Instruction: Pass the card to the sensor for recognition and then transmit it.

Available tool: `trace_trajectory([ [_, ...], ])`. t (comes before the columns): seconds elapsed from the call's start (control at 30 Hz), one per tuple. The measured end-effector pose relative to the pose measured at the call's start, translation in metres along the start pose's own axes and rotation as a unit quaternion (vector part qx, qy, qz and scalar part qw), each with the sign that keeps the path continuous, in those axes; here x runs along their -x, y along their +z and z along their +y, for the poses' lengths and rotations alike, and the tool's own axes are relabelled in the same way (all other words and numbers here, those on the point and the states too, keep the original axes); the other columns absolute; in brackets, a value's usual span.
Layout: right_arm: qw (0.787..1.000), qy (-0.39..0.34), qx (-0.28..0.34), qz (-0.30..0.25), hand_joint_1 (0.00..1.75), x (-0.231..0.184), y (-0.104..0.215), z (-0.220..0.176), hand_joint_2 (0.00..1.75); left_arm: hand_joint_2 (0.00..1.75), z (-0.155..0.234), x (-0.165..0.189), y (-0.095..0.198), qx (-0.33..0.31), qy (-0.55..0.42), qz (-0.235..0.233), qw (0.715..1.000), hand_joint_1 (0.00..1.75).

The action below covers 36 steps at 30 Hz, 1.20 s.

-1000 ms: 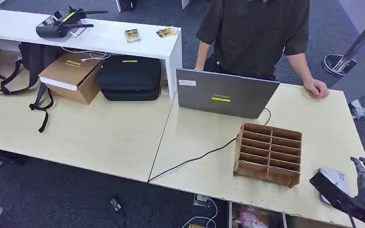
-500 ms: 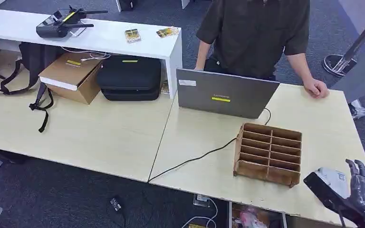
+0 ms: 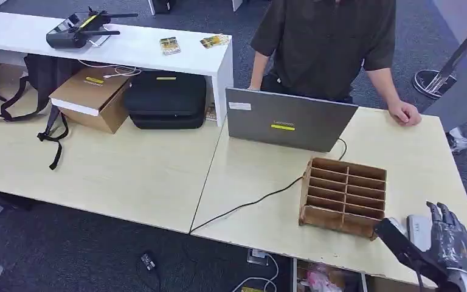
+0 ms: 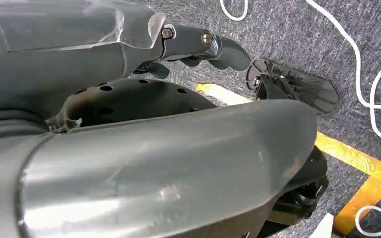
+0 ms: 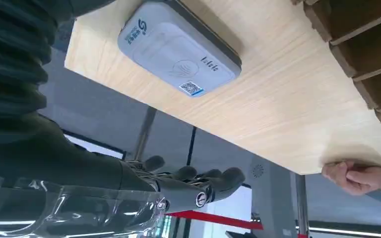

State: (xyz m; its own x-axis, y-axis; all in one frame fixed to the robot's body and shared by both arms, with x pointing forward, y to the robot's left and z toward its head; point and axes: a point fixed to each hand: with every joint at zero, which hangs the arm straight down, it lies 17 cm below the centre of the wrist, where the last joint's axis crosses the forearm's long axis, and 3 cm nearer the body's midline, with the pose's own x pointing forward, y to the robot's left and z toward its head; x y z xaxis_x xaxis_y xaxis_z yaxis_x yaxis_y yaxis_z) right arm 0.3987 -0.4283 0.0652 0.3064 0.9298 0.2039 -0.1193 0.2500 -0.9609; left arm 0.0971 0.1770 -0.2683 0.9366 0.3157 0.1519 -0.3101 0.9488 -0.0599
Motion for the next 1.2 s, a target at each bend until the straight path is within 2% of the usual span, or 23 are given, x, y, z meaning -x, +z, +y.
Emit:
trace_trajectory([
  [0.47, 1.000, -0.011, -0.008, -0.005, 0.00, -0.012, 0.003, 0.009, 1.75, 0.00, 0.000, -0.001, 0.000, 0.000, -0.002, -0.001, 1.000, 0.00],
  [1.2, 0.999, -0.021, -0.026, -0.009, 0.00, -0.031, -0.009, 0.025, 1.75, 0.00, -0.002, -0.003, 0.000, 0.001, -0.012, -0.004, 1.000, 0.00],
])
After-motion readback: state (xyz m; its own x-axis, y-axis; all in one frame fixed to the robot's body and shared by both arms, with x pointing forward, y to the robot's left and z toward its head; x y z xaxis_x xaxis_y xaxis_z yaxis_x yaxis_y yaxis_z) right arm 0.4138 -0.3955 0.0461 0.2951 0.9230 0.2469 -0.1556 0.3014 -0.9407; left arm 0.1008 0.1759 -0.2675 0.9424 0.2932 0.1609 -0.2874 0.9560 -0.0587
